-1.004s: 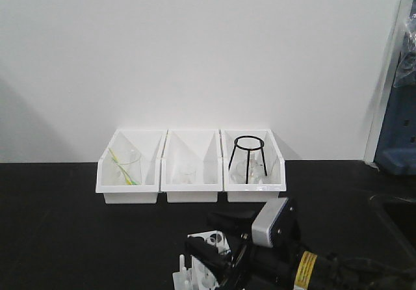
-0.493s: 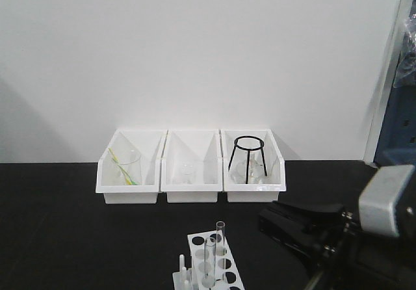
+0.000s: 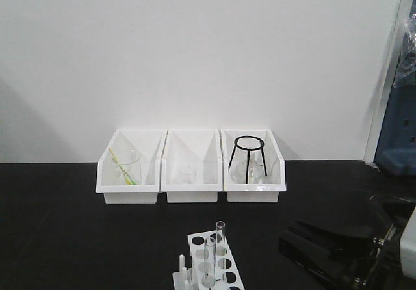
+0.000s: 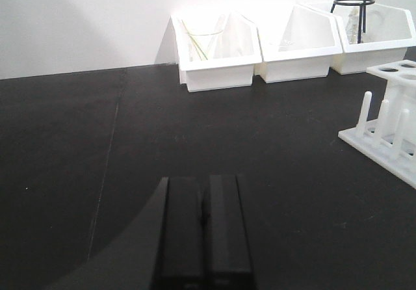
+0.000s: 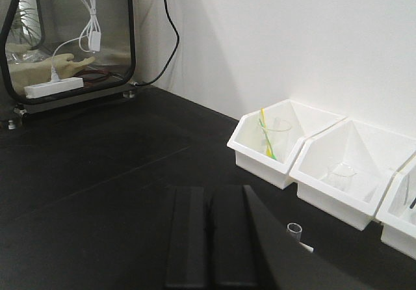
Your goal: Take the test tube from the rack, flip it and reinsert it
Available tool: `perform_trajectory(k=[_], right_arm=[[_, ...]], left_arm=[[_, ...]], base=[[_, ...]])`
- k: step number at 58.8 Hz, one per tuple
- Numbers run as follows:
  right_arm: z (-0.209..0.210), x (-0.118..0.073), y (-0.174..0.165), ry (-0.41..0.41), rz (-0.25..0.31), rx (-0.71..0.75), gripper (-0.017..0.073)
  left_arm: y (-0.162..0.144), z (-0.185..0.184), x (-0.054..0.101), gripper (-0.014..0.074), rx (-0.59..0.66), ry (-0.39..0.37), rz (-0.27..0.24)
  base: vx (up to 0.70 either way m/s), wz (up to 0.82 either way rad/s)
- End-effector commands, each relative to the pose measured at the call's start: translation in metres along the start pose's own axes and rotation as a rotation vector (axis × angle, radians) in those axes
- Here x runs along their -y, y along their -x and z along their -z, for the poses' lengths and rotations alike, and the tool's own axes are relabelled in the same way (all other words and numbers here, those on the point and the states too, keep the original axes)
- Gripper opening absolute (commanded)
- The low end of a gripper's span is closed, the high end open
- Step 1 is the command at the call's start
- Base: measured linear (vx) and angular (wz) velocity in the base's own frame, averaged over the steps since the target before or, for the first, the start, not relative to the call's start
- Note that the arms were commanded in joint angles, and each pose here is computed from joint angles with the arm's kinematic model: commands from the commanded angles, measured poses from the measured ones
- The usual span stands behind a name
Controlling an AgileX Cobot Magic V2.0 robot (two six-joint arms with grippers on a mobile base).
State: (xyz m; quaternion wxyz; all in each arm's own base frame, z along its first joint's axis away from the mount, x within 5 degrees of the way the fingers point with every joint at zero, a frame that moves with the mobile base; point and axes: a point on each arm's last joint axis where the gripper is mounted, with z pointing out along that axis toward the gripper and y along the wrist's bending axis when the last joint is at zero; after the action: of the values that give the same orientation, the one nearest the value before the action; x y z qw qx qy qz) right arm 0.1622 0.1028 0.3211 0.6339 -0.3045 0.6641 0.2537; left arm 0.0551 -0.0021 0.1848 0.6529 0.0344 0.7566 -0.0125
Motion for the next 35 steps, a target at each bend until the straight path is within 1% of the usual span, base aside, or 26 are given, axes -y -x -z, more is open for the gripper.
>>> perform_trajectory(k=[1, 3, 5, 7, 10, 11, 12, 13, 15, 16, 17, 18, 19, 20, 21, 25, 29, 31, 33, 35], right_arm=[[0.002, 0.0, 0.013, 0.004, -0.011, 0.058, -0.0013], [0.002, 0.002, 0.014, -0.013, -0.035, 0.067, -0.0013], [0.003, 0.004, 0.016, -0.038, -0.084, 0.089, -0.0011], [0.005, 0.008, 0.018, -0.083, -0.128, 0.111, -0.0011], [0.009, 0.016, 0.02, -0.19, -0.191, 0.13, -0.001], [0.009, 0.018, 0.02, -0.205, -0.186, 0.128, -0.001], [0.012, 0.022, 0.019, -0.263, -0.239, 0.128, -0.001], [0.014, 0.024, 0.019, -0.291, -0.239, 0.123, -0.001], [0.018, 0.028, 0.017, -0.352, -0.272, 0.104, -0.001], [0.02, 0.03, 0.016, -0.381, -0.3, 0.091, -0.001], [0.022, 0.031, 0.014, -0.406, -0.301, 0.067, -0.001], [0.024, 0.031, 0.013, -0.42, -0.295, 0.054, -0.001], [0.026, 0.031, 0.013, -0.426, -0.272, 0.045, -0.001], [0.028, 0.031, 0.01, -0.445, -0.273, 0.012, -0.001], [0.03, 0.031, 0.008, -0.45, -0.244, -0.005, -0.001], [0.04, 0.026, 0.001, -0.456, -0.181, -0.027, -0.001], [0.053, 0.017, -0.015, -0.45, -0.092, -0.031, -0.001], [0.06, 0.014, -0.025, -0.456, -0.059, -0.021, -0.001], [0.067, 0.013, -0.032, -0.47, -0.05, -0.008, -0.001], [0.073, 0.013, -0.042, -0.499, -0.054, 0.003, -0.001]], left_arm=[[0.009, 0.001, 0.001, -0.0006, 0.091, -0.013, 0.014], [0.009, 0.001, 0.001, -0.0006, 0.091, -0.013, 0.014], [0.009, 0.001, 0.001, -0.0006, 0.091, -0.013, 0.014], [0.009, 0.001, 0.001, -0.0006, 0.091, -0.013, 0.014], [0.009, 0.001, 0.001, -0.0006, 0.091, -0.013, 0.014], [0.009, 0.001, 0.001, -0.0006, 0.091, -0.013, 0.014], [0.009, 0.001, 0.001, -0.0006, 0.091, -0.013, 0.014], [0.009, 0.001, 0.001, -0.0006, 0.091, -0.013, 0.014], [0.009, 0.001, 0.001, -0.0006, 0.091, -0.013, 0.014], [0.009, 0.001, 0.001, -0.0006, 0.091, -0.013, 0.014], [0.009, 0.001, 0.001, -0.0006, 0.091, -0.013, 0.014], [0.009, 0.001, 0.001, -0.0006, 0.091, -0.013, 0.014], [0.009, 0.001, 0.001, -0.0006, 0.091, -0.013, 0.014], [0.009, 0.001, 0.001, -0.0006, 0.091, -0.013, 0.014], [0.009, 0.001, 0.001, -0.0006, 0.091, -0.013, 0.014], [0.009, 0.001, 0.001, -0.0006, 0.091, -0.013, 0.014], [0.009, 0.001, 0.001, -0.0006, 0.091, -0.013, 0.014], [0.009, 0.001, 0.001, -0.0006, 0.091, -0.013, 0.014], [0.009, 0.001, 0.001, -0.0006, 0.091, -0.013, 0.014], [0.009, 0.001, 0.001, -0.0006, 0.091, -0.013, 0.014]], base=[[0.0, 0.0], [0.0, 0.0], [0.0, 0.0], [0.0, 0.0], [0.0, 0.0], [0.0, 0.0], [0.0, 0.0], [0.0, 0.0], [0.0, 0.0], [0.0, 0.0], [0.0, 0.0], [0.0, 0.0], [0.0, 0.0], [0.0, 0.0], [0.0, 0.0], [0.0, 0.0], [0.0, 0.0], [0.0, 0.0], [0.0, 0.0], [0.0, 0.0]])
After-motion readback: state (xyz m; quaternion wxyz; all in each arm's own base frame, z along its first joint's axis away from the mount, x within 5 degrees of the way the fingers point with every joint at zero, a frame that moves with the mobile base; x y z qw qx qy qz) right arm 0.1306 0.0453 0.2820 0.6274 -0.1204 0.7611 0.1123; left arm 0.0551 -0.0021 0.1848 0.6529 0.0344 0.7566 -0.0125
